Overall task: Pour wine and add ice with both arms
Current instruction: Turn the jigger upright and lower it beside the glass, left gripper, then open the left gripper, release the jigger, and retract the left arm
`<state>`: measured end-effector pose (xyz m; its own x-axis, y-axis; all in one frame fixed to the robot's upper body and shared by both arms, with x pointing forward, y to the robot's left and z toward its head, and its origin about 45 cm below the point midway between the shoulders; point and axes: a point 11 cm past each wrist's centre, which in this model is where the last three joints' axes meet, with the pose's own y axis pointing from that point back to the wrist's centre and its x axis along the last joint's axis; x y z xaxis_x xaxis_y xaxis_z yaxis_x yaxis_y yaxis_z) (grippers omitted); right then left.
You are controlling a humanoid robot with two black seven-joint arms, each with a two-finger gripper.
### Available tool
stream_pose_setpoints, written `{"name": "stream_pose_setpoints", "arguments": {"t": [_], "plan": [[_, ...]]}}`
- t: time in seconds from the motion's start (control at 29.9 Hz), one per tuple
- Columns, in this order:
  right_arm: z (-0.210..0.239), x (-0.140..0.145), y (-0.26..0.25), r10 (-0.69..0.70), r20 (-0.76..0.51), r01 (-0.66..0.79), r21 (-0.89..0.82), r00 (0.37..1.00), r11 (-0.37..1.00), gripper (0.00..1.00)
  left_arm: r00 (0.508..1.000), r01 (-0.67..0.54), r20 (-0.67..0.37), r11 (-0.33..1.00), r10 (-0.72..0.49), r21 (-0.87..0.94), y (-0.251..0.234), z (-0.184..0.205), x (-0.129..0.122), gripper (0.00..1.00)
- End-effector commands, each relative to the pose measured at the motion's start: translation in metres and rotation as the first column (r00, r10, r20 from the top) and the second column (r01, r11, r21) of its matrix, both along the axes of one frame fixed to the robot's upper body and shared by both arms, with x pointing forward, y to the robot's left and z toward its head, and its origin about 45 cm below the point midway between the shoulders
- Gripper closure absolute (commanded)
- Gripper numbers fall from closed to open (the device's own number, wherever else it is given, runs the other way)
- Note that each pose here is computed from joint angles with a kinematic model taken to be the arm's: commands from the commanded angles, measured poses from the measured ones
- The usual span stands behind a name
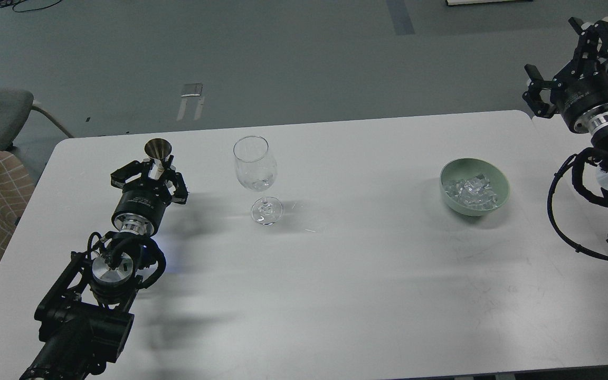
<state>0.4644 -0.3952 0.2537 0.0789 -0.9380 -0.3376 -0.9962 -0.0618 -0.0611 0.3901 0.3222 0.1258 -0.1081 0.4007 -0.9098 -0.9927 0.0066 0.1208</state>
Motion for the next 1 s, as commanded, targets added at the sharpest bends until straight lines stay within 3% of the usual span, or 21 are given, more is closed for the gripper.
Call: {"name": "stream_pose_setpoints", "arguments": {"t": [0.0,0.17,0.6,0.97], "plan": [[0.0002,0.0,0.0,0.0,0.001,0.0,0.0,1.0,1.0,0.0,1.0,-0.003,-0.008,1.0,0.003,0.003,0.0009,-0.0014,-0.0003,0.64],[0.0002,0.0,-0.0001,-0.001,0.001,0.001,0.001,1.0,1.0,0.0,1.0,-0.01,-0.023,1.0,0.01,0.002,0.0018,-0.0064,-0.0025,0.5],[-0.0024,-0.0011,-0.001,-0.002,-0.005,0.002,0.0,1.0,1.0,0.0,1.0,-0.009,-0.019,1.0,0.01,0.005,0.0031,-0.0052,-0.0017,0.47],[-0.002,-0.001,-0.0006,-0.001,-0.004,0.001,0.0,1.0,1.0,0.0,1.0,-0.013,-0.016,1.0,0.013,0.005,0.0049,-0.0044,-0.0015,0.36]]}}
